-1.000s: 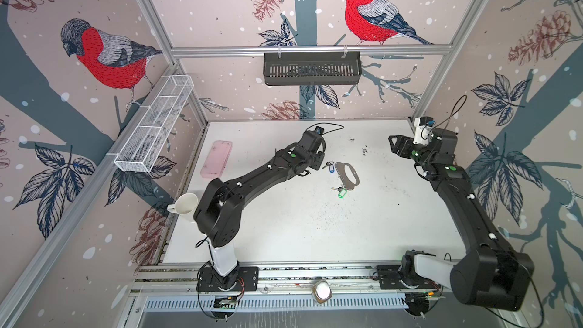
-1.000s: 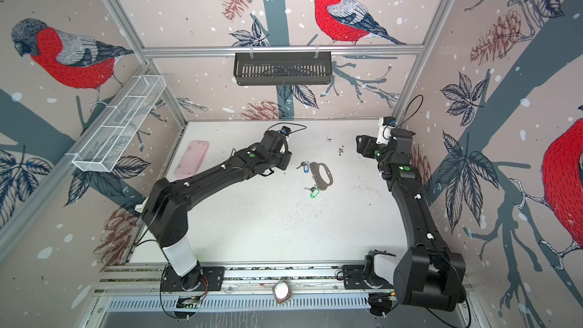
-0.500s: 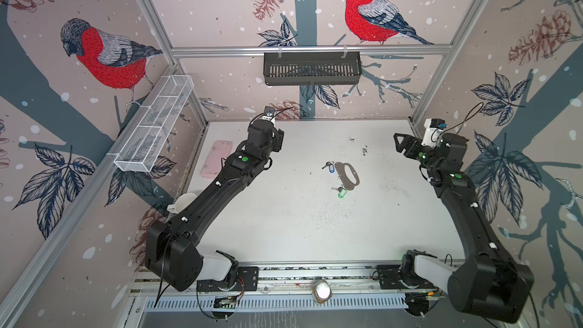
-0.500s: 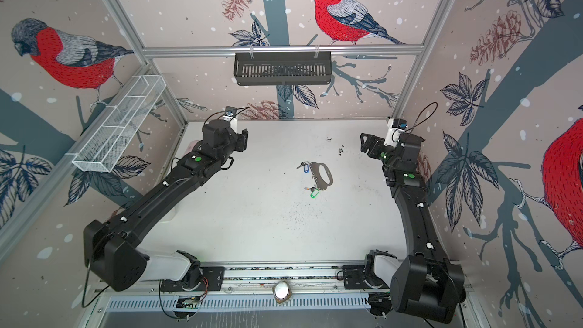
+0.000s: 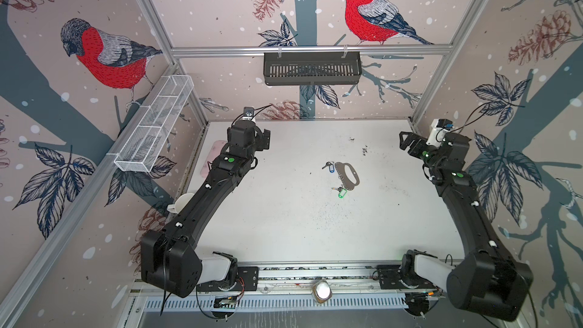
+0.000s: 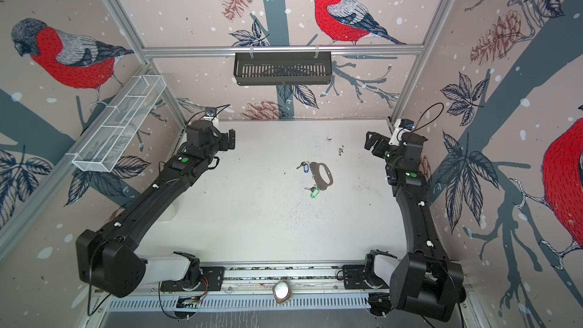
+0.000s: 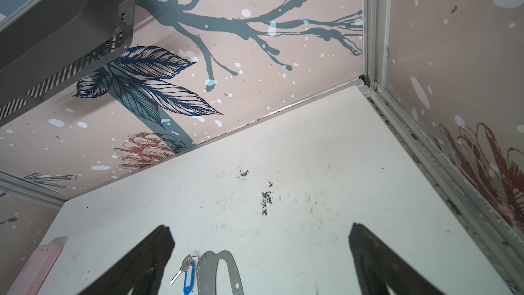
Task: Attach keys to a key ring
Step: Reset both arms
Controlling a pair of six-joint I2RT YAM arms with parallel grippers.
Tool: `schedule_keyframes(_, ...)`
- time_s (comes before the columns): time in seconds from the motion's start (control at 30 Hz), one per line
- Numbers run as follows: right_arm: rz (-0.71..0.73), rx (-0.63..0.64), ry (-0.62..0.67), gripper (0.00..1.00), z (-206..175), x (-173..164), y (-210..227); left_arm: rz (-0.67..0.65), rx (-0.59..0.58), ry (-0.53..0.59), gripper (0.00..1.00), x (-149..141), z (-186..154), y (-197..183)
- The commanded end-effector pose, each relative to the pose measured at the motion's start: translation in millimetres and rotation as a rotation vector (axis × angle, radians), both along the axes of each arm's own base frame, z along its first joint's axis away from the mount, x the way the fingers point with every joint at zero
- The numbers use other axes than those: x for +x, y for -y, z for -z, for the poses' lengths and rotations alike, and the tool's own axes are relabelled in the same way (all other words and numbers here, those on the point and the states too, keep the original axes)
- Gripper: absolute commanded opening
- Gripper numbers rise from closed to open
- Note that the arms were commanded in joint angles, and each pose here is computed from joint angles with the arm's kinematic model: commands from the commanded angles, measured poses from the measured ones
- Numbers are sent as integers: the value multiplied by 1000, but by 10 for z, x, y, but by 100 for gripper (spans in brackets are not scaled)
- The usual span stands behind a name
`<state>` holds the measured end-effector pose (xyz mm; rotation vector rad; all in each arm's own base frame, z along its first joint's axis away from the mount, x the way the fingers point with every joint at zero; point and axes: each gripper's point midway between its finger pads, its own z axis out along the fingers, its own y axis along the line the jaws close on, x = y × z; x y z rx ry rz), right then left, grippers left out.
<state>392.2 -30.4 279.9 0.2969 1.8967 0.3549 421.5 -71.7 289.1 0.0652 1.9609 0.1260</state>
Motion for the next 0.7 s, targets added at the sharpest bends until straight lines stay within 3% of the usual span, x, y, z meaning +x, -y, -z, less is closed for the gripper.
schedule_keyframes(0.0, 53, -15, 8, 100, 16, 35, 99, -42, -59, 62, 99, 42, -35, -102)
schedule_keyframes(0.17, 236, -55, 37, 100, 233, -22, 403, -151, -109, 136, 99, -33, 244, -491)
schedule_keyframes(0.33, 318, -116, 134, 100, 454, -232, 513, -142, -183, 237, 99, -250, 471, -815)
schedule_keyframes(0.57, 251, -212, 207, 100, 761, -319, 378, -229, -115, 480, 99, -882, 785, -1063)
schedule_keyframes(0.67, 265, -225, 195, 100, 868, -308, 396, -280, -118, 431, 99, -901, 1031, -1167)
